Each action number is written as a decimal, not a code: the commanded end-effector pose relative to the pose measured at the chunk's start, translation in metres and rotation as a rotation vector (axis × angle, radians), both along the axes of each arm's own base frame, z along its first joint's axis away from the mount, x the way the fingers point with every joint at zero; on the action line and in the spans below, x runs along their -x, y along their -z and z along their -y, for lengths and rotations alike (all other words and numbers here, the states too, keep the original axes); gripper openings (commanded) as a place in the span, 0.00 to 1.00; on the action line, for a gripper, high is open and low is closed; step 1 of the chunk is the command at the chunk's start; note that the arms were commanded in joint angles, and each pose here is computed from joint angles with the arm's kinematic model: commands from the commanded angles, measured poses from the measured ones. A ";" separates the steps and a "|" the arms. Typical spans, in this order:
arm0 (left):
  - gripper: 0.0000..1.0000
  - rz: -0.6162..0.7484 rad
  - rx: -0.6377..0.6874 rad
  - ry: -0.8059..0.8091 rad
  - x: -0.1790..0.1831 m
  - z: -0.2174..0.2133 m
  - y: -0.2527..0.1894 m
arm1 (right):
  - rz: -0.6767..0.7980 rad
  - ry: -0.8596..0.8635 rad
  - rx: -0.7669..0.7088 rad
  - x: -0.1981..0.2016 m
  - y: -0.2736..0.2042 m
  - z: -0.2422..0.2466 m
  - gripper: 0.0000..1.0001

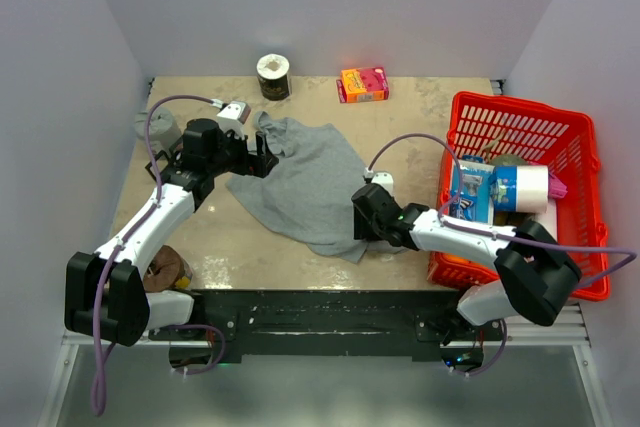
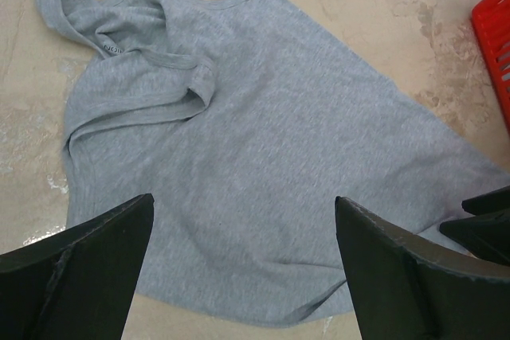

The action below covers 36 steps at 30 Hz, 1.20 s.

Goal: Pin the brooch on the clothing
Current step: Flatten out the crumpled clothing at the center of the board.

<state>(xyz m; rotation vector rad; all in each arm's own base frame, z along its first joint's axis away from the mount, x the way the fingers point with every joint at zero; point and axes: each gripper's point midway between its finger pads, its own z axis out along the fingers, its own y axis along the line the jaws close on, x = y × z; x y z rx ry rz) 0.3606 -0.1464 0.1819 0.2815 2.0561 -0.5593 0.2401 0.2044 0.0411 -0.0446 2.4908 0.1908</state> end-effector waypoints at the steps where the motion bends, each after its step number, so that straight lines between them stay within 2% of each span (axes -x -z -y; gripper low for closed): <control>1: 0.99 0.071 0.003 0.003 -0.003 -0.001 -0.022 | 0.009 0.016 -0.040 -0.004 0.001 -0.006 0.52; 10: 0.99 0.086 -0.007 -0.010 -0.003 -0.004 -0.025 | 0.011 -0.009 -0.068 -0.008 0.005 -0.016 0.45; 12: 0.99 0.085 -0.006 -0.008 -0.003 -0.004 -0.024 | 0.010 -0.013 -0.066 -0.008 0.005 -0.017 0.39; 13: 0.99 0.087 -0.008 -0.009 -0.003 -0.004 -0.025 | 0.010 -0.019 -0.068 -0.008 0.005 -0.018 0.36; 14: 0.99 0.088 -0.008 -0.010 -0.003 -0.004 -0.025 | 0.009 -0.024 -0.077 -0.008 0.004 -0.019 0.28; 17: 0.99 0.088 -0.008 -0.010 -0.003 -0.004 -0.025 | 0.017 -0.037 -0.092 -0.007 -0.001 -0.021 0.17; 18: 0.99 0.086 -0.007 -0.011 -0.003 -0.004 -0.024 | 0.018 -0.046 -0.096 -0.006 -0.003 -0.022 0.05; 19: 0.99 0.087 -0.009 -0.010 -0.003 -0.004 -0.024 | 0.016 -0.050 -0.109 -0.005 -0.006 -0.024 0.01; 26: 0.99 0.088 -0.011 -0.012 -0.004 -0.005 -0.024 | 0.053 -0.218 -0.210 0.033 -0.038 -0.076 0.00; 32: 0.99 0.085 -0.022 -0.023 -0.005 -0.007 -0.022 | 0.036 -0.441 -0.316 0.081 -0.050 -0.158 0.00; 36: 0.99 0.067 -0.042 -0.037 -0.008 -0.010 -0.014 | 0.016 -0.625 -0.266 0.121 -0.040 -0.233 0.00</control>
